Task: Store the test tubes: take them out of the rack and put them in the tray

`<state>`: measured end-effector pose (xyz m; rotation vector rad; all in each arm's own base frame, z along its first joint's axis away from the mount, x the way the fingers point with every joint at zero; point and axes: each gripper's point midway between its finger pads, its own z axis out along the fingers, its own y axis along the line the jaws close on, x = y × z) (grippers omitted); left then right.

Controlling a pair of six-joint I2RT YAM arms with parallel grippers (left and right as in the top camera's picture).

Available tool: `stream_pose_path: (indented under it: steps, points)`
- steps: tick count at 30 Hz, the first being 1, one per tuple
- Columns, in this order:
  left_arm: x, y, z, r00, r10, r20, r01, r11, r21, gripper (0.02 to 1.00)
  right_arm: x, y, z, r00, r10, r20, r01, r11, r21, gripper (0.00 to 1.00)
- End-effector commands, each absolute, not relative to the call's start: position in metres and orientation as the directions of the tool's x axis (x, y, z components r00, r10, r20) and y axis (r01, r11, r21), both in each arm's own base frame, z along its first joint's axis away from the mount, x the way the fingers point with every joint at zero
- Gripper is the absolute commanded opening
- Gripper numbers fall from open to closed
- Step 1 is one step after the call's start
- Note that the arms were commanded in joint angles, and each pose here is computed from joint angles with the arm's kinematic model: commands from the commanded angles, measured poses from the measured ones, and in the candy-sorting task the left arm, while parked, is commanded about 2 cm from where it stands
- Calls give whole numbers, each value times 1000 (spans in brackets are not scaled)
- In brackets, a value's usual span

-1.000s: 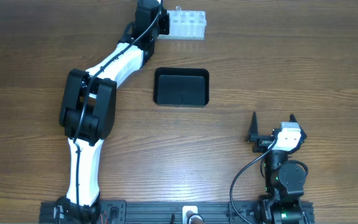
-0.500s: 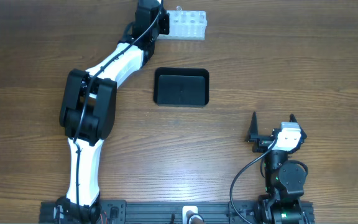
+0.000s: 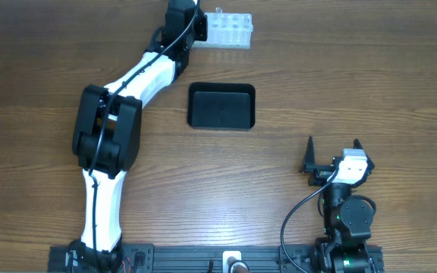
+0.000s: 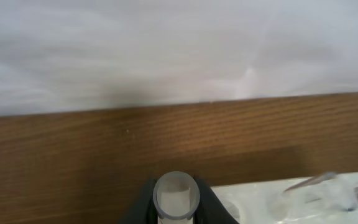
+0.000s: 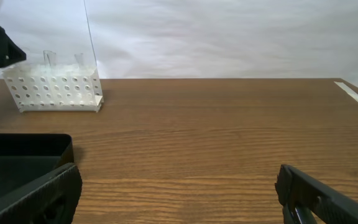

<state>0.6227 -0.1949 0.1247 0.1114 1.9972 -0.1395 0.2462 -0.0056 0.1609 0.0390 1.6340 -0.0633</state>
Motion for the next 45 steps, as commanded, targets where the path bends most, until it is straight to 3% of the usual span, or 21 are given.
stream_pose_path:
  steps: [1, 7, 12, 17, 23, 31, 45]
  points:
    - [612, -192, 256, -216, -5, -976, 156, 987, -40, 97, 246, -8, 159, -66, -21, -998, 77, 997, -26, 991]
    - [574, -179, 351, -115, -21, -993, 167, 985, -40, 99, 246, -8, 159, -66, -21, -998, 77, 997, -26, 993]
    - [530, -182, 370, -211, -24, -977, 189, 980, -65, 102, 246, -8, 159, -66, -21, -998, 77, 997, -26, 991]
    - [490, -196, 321, -461, -57, -886, 153, 978, -142, 106, 246, -8, 159, -66, -21, -998, 77, 997, -26, 993]
    - [445, -202, 224, -699, -125, -704, -4, 985, -171, 102, 246, -8, 159, -66, -21, -998, 77, 997, -26, 991]
    - [412, -198, 129, -803, -133, -580, -78, 990, -120, 108, 246, -8, 159, -66, -21, -998, 77, 997, -26, 993]
    - [414, -206, 68, -851, -84, -519, -72, 996, -44, 102, 246, -8, 159, -66, -21, -998, 77, 997, -26, 993]
